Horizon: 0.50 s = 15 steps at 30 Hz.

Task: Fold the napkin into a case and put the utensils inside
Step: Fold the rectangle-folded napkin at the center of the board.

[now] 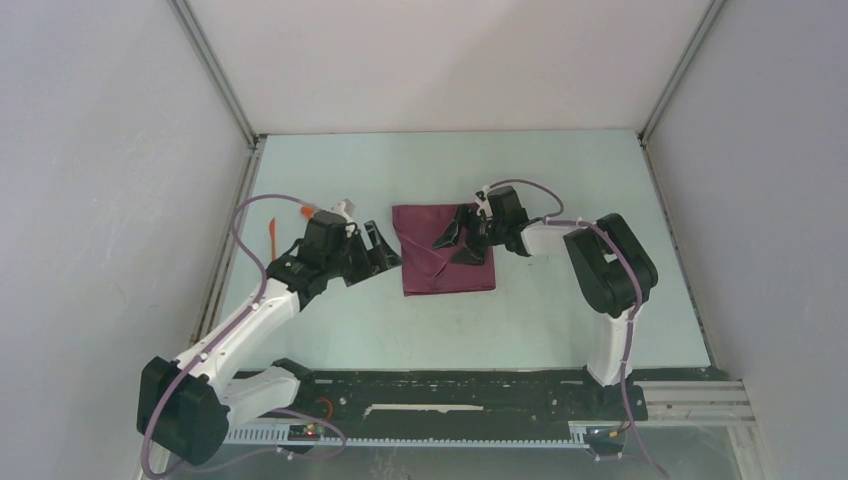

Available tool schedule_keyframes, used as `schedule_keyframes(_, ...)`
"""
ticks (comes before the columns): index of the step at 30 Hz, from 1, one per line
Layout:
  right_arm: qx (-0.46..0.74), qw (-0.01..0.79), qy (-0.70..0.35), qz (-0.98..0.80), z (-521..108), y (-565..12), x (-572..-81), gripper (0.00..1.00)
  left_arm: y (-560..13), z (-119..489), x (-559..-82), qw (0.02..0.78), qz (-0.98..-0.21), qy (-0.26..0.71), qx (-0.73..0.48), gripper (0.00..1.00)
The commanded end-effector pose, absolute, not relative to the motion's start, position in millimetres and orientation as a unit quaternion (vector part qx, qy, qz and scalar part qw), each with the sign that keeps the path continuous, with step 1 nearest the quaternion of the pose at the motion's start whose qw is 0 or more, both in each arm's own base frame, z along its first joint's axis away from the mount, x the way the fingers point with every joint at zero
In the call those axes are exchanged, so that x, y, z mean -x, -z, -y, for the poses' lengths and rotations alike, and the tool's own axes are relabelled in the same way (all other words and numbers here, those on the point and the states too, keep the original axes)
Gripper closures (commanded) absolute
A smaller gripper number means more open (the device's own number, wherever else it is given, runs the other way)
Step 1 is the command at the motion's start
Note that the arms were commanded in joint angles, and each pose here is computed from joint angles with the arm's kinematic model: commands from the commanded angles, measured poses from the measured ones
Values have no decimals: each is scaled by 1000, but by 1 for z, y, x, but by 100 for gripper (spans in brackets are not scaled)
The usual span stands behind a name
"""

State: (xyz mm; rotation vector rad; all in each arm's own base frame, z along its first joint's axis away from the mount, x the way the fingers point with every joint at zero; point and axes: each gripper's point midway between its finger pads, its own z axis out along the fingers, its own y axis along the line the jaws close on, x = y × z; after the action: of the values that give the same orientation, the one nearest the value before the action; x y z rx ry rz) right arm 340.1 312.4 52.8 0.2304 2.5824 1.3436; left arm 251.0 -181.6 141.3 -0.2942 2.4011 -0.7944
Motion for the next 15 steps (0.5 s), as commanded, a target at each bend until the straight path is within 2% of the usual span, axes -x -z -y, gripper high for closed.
schedule_keyframes(1,-80,119,-475,-868,-321,-53,-349,18,-166,180,-256,326,-892,300,96,17)
schedule_keyframes(9,-75,121,-473,-870,-329,-48,-347,18,-179,176,-256,339,-889,294,89,17)
schedule_keyframes(15,-33,110,-497,-860,-359,-63,-334,19,-186,174,-256,348,-885,296,91,17)
